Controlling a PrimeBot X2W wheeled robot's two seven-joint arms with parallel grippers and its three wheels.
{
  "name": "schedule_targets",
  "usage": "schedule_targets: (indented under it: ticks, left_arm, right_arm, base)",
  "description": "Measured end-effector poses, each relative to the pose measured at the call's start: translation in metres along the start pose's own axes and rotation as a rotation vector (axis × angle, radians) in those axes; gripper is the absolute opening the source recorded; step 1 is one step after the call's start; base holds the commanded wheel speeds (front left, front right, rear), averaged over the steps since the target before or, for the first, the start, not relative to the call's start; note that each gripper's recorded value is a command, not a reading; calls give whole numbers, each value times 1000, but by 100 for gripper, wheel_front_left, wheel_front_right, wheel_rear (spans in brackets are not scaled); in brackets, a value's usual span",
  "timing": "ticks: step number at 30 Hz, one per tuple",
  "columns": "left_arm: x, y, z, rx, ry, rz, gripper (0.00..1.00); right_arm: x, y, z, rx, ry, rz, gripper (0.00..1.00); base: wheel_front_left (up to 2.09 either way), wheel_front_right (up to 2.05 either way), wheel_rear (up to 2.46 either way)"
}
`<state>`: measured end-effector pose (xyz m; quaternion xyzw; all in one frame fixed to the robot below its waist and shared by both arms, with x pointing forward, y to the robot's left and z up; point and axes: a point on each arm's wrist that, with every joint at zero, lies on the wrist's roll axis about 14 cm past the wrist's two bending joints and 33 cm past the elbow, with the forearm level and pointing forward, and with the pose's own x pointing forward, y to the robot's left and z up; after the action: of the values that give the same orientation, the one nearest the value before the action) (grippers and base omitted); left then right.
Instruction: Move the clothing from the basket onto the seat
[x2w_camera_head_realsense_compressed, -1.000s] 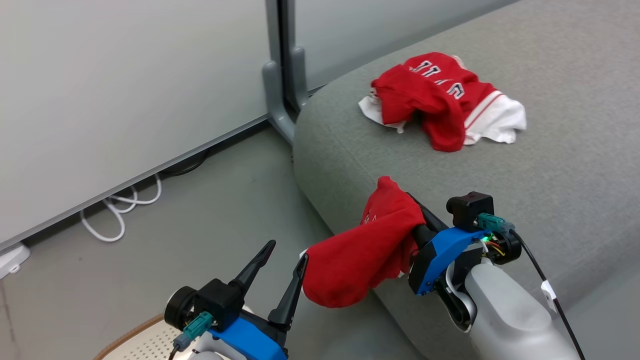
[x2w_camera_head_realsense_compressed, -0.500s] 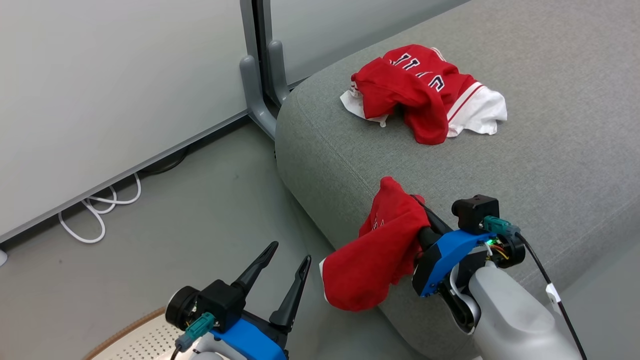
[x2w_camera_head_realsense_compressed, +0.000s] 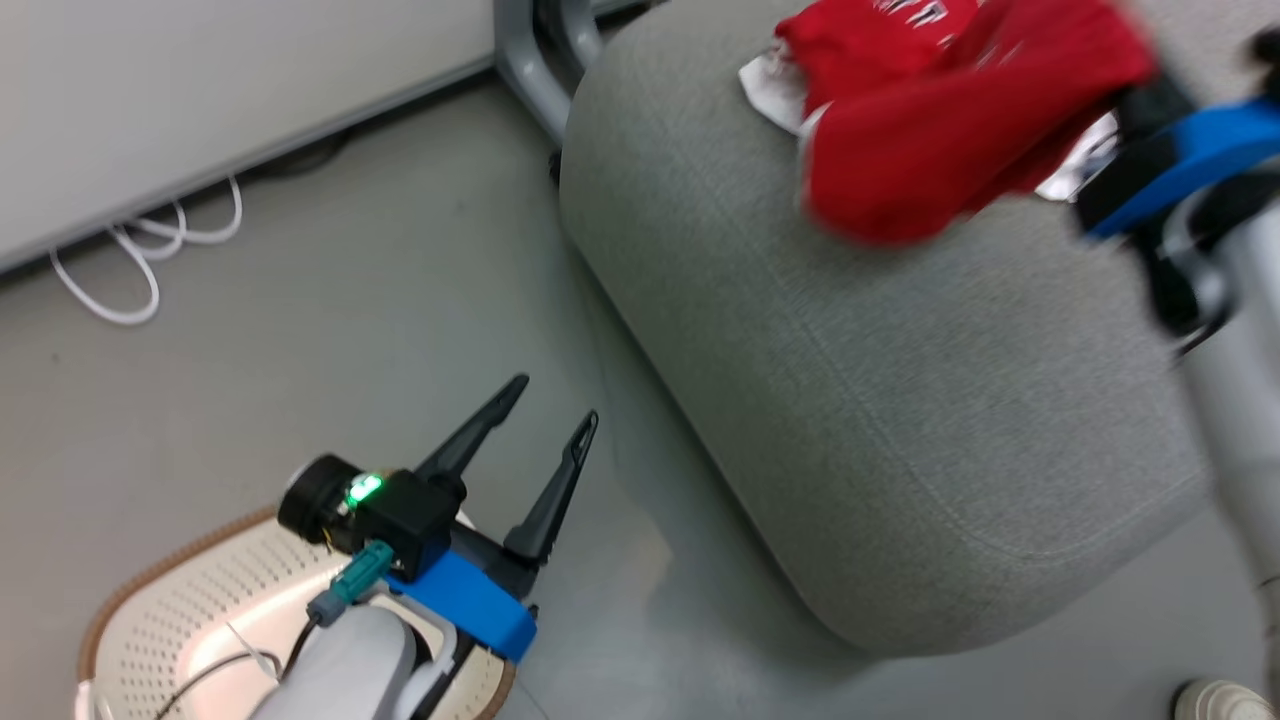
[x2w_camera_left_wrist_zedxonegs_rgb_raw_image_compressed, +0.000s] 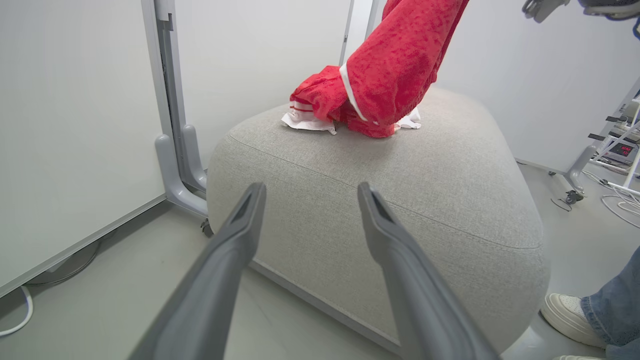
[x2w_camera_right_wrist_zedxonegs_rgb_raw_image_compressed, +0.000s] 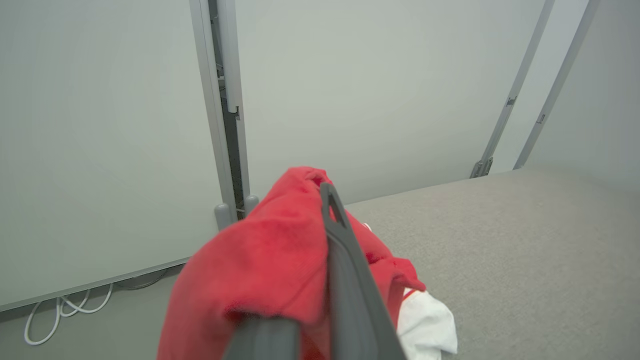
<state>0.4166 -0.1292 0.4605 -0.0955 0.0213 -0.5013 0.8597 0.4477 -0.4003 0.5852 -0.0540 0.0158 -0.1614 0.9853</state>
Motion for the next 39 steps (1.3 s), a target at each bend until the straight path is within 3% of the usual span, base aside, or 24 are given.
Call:
schedule_targets:
  ticks: [6, 9, 12, 21, 25, 26, 27, 39]
  left_arm:
    - [9, 43, -15, 12, -22, 16, 100]
    - [10, 67, -25, 5, -34, 46, 100]
    - [11, 86, -36, -3, -48, 66, 100]
    - [-1, 127, -77, -26, -13, 138, 100]
    - [-7, 134, -83, -29, 5, 160, 100]
    - [-8, 134, -83, -28, 7, 161, 100]
    - [-7, 133, -79, -27, 3, 163, 100]
    - [-19, 119, -40, -61, -23, 236, 100]
  right_arm:
    - [46, -73, 65, -117, -123, -180, 0]
    - [64, -92, 69, -149, -153, -257, 0]
    - [84, -90, 38, -162, -103, -281, 0]
    - [113, -55, -110, -121, 144, -265, 0]
    - [116, -40, -138, -112, 184, -243, 0]
    - [115, -38, -140, -109, 188, -239, 13]
    - [114, -37, -137, -110, 184, -233, 100]
    - [89, -3, -119, -116, 173, -88, 100]
  base:
    - [0, 0, 0]
    - [0, 0, 0]
    - [0, 0, 0]
    - [0, 0, 0]
    - [0, 0, 0]
    - [0, 0, 0]
    - [0, 0, 0]
    - [0, 0, 0]
